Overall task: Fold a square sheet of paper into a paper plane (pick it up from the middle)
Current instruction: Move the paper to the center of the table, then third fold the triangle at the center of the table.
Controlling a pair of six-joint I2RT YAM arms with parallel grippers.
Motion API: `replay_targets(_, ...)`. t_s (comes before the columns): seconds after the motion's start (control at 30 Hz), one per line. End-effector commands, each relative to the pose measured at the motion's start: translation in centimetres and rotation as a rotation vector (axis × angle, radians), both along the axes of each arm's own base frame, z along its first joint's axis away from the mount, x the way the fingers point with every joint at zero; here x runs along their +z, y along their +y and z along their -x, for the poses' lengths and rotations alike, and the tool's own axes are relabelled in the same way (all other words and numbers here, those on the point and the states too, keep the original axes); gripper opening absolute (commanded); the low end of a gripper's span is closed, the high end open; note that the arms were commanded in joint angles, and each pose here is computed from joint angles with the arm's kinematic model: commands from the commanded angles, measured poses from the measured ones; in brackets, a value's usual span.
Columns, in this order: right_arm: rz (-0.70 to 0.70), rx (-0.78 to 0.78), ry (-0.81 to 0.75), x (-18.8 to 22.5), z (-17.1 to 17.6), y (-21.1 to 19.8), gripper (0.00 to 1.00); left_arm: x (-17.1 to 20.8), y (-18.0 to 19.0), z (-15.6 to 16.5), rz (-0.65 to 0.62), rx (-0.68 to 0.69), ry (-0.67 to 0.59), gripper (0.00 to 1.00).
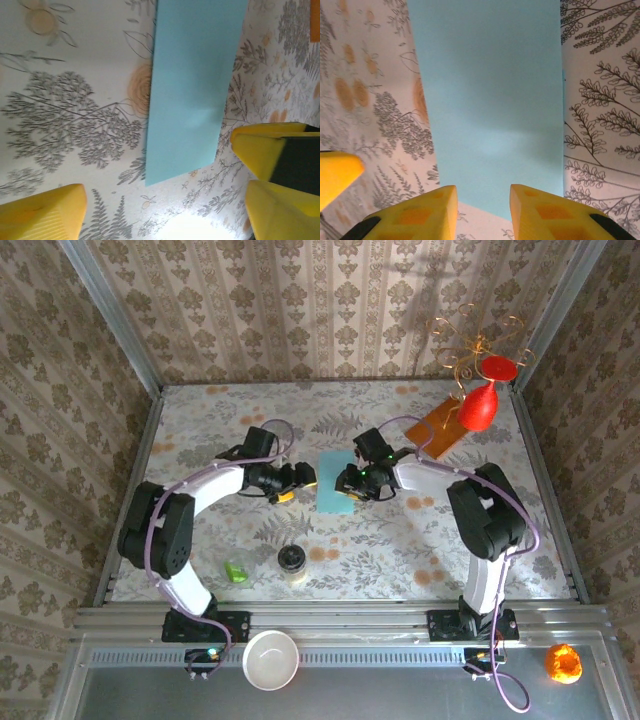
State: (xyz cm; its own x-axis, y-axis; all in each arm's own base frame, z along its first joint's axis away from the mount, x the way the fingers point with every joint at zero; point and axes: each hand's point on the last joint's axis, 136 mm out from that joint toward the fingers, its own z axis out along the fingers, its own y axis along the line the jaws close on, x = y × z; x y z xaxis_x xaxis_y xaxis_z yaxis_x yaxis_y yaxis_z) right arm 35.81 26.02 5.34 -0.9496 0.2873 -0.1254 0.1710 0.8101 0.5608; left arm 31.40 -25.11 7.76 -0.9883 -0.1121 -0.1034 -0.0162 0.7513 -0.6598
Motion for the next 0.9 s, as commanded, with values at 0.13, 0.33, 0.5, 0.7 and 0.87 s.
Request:
replay_targets(0.13,-0.082,-0.091,0.055,-1.7,-1.6,0.3,0.31,-1.6,-2.1,1.6,-0.017,-0.039,0.082,0.65)
replay_targets(0.33,-0.044,-0.084,0.083,-3.5,-1.7,0.0,0.30,-2.4,-2.2,1.7,-0.047,-0.057,0.107,0.54)
replay_targets(0.5,-0.019,-0.089,0.125,-5.2,-1.0,-0.7,0.30,-3.0,-2.7,1.6,-0.034,-0.068,0.137,0.44)
replay_targets(0.7,-0.009,-0.096,0.148,-6.2,-0.3,-1.4,0.30,-3.4,-2.6,1.6,-0.040,-0.068,0.156,0.42)
replay_targets(0.87,-0.009,-0.101,0.152,-6.4,-0.2,-1.7,0.30,-4.1,-2.5,1.7,-0.046,-0.063,0.174,0.42)
